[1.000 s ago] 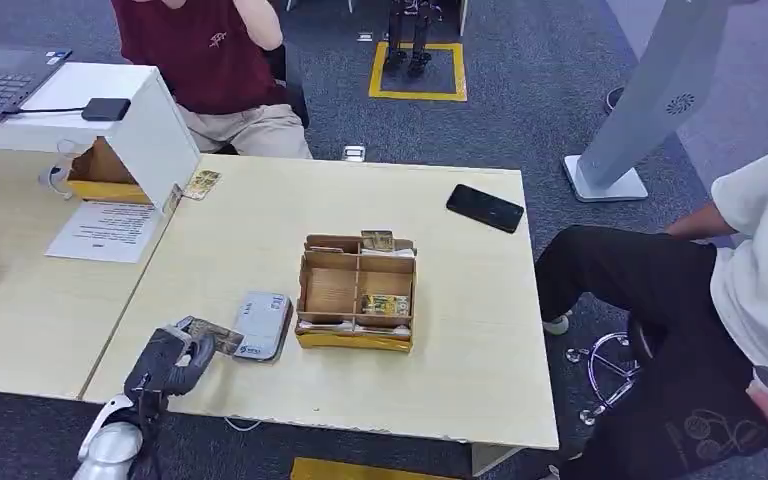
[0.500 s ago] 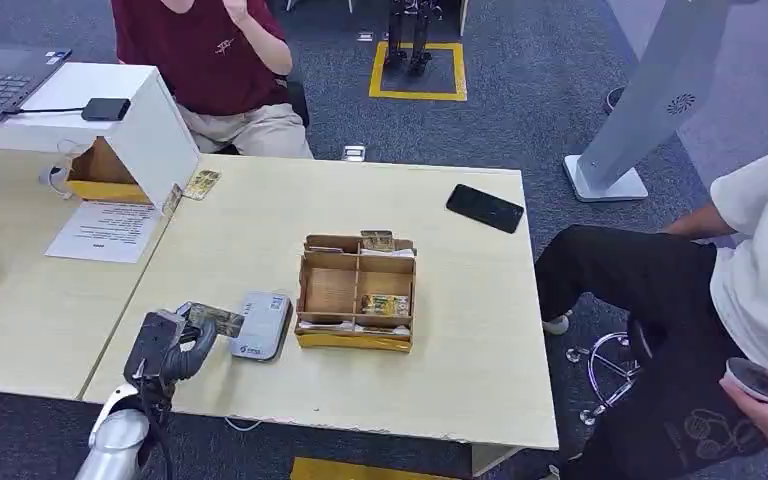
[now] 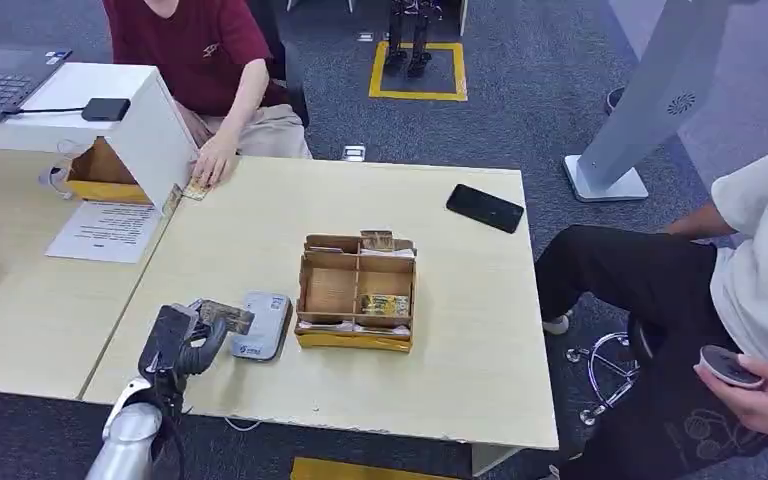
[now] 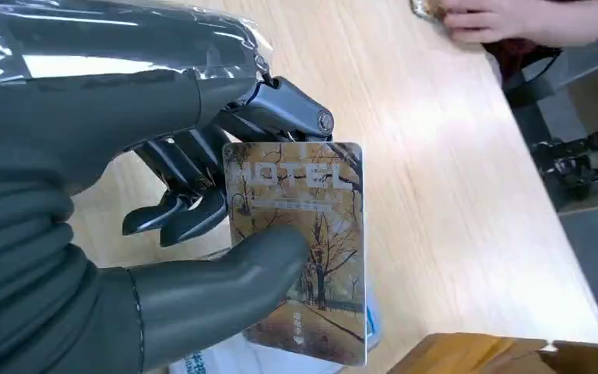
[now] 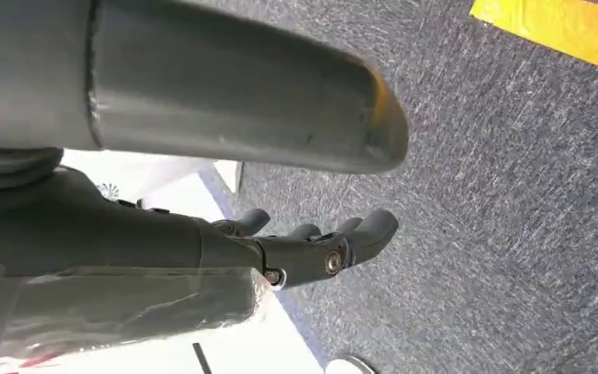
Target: Pass the card to the sensor for recognition and then transmit it.
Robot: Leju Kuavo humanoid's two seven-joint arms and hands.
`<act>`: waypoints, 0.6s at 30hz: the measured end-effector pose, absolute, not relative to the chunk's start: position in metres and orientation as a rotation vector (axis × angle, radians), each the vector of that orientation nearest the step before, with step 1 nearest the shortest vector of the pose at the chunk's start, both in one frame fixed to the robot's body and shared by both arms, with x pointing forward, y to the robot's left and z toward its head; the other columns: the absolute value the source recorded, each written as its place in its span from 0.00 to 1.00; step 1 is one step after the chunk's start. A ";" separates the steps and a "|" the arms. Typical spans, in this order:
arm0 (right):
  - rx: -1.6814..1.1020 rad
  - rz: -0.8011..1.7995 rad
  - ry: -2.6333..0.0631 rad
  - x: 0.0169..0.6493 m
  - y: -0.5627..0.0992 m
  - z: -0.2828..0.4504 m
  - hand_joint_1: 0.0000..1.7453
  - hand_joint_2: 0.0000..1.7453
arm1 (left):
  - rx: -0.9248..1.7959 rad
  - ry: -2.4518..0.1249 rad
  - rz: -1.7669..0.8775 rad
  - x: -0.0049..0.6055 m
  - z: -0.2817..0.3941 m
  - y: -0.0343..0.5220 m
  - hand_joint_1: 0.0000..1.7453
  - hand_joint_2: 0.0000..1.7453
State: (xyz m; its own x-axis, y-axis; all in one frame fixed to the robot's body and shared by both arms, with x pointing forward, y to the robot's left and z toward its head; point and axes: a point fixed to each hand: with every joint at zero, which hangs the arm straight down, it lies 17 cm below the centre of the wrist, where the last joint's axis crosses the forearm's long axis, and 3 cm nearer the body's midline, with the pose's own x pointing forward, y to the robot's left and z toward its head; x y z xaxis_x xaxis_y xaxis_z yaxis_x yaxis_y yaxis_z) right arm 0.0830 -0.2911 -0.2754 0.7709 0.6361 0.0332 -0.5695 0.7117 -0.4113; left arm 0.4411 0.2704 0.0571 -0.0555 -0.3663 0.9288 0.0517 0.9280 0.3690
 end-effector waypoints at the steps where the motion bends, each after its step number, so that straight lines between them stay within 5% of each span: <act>1: -0.396 0.676 -0.178 0.083 -0.291 -0.275 0.00 0.00 | 0.254 -1.586 -0.346 0.441 0.054 0.269 1.00 1.00; 18: -0.397 0.693 -0.181 0.084 -0.291 -0.275 0.00 0.00 | 0.244 -1.553 -0.307 0.450 0.042 0.246 1.00 1.00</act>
State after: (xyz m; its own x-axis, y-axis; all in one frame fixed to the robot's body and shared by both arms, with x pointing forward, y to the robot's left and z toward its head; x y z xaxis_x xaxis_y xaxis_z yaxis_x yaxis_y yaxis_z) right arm 0.0844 -0.2906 -0.2752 0.7573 0.6523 0.0313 -0.5844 0.6984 -0.4132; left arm 0.4501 0.2457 0.0416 -0.0069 -0.3440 0.9389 0.0396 0.9381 0.3440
